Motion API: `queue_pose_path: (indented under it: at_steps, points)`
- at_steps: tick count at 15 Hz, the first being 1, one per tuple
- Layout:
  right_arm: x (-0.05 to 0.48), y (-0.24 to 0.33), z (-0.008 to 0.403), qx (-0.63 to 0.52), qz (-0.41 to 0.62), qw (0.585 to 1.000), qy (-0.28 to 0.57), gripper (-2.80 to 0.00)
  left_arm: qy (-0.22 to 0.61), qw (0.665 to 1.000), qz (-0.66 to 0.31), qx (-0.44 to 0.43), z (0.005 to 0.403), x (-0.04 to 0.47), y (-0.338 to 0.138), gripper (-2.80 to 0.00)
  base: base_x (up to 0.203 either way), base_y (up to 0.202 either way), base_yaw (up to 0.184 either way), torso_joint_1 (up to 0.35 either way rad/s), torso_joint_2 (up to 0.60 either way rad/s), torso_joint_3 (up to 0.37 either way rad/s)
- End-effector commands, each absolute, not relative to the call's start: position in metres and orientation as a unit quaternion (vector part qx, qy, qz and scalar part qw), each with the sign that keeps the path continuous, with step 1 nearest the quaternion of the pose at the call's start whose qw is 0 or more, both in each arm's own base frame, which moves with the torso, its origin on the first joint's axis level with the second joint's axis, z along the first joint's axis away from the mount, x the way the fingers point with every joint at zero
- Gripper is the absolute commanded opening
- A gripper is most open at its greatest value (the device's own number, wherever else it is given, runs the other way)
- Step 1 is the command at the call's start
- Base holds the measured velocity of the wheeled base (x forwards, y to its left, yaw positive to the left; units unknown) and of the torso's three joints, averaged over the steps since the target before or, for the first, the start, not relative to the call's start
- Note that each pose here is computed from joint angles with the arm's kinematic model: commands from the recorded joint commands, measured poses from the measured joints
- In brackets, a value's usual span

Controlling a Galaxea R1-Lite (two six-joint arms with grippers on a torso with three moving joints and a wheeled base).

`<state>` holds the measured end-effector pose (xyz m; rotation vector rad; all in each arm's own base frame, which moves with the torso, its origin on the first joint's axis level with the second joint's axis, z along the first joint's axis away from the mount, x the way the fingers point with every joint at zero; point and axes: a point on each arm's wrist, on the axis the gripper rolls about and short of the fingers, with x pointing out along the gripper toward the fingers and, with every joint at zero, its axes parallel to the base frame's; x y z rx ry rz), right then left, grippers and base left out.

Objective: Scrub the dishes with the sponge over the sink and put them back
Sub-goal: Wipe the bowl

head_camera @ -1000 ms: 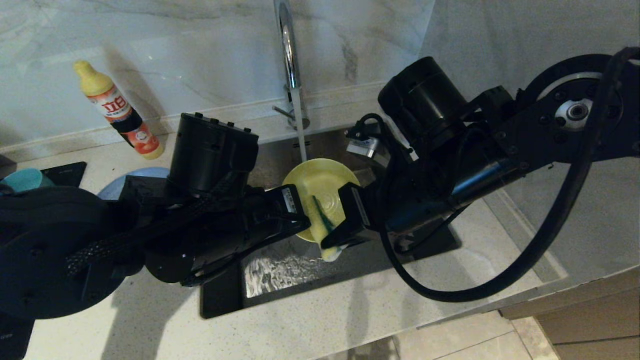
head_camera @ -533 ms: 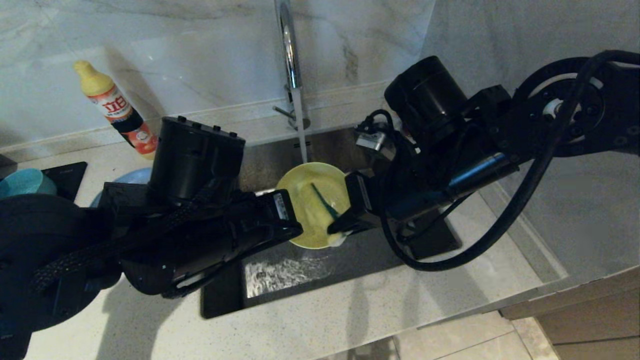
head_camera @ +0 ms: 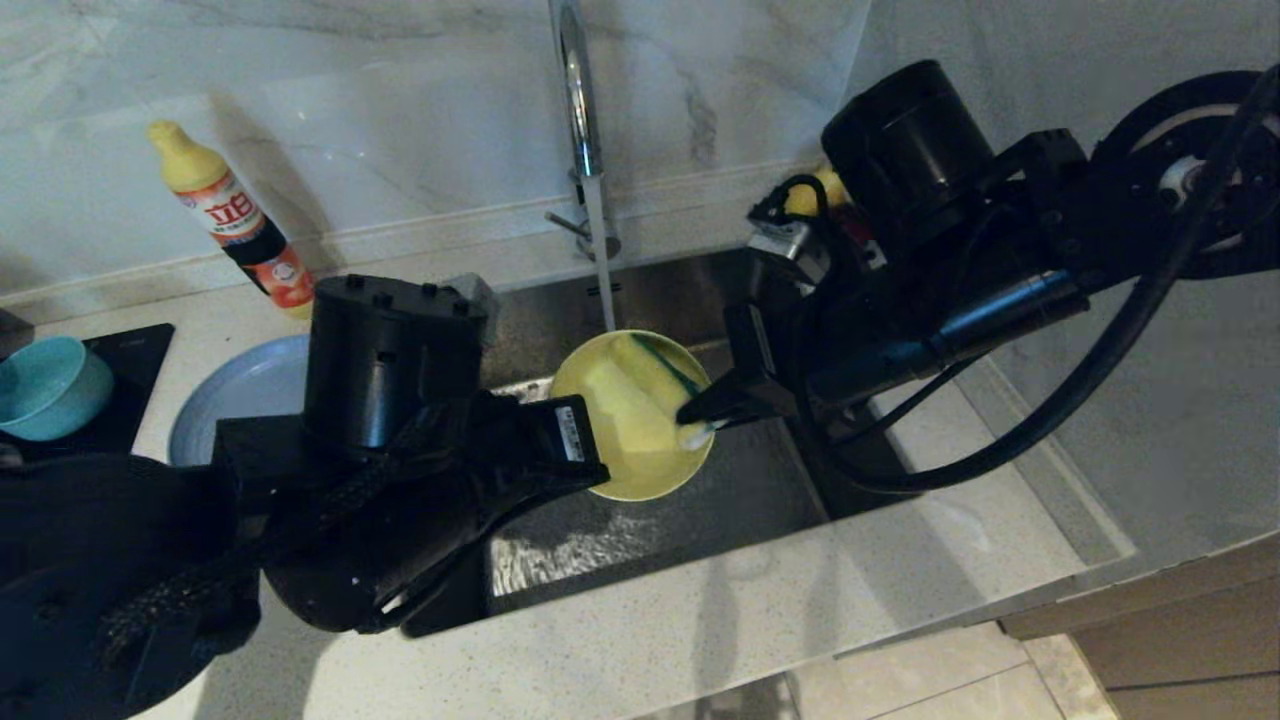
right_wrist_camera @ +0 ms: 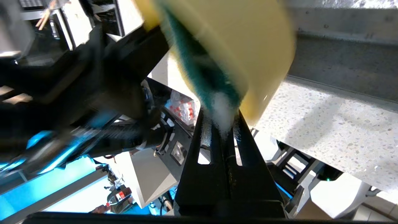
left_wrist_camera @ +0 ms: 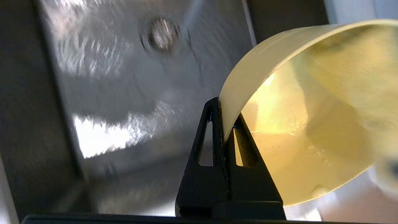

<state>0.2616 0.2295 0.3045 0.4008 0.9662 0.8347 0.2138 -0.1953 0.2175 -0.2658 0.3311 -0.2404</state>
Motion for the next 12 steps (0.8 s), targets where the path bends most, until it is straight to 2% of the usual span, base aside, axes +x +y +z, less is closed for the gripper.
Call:
queue_pose_path:
  at_steps: [1,12]
  points:
    - [0.257,0.226,0.309,0.189,0.388,0.783,0.449,-2.8,0.131,0.977,-0.105,-0.131,0.214,0.221,-0.201,-2.8,0.0,0.0,0.0,0.0,0.0,0.0]
    - [0.26,0.253,0.286,0.193,0.384,0.757,0.492,-2.8,0.062,0.988,-0.102,-0.102,0.222,0.217,-0.197,-2.8,0.0,0.0,0.0,0.0,0.0,0.0]
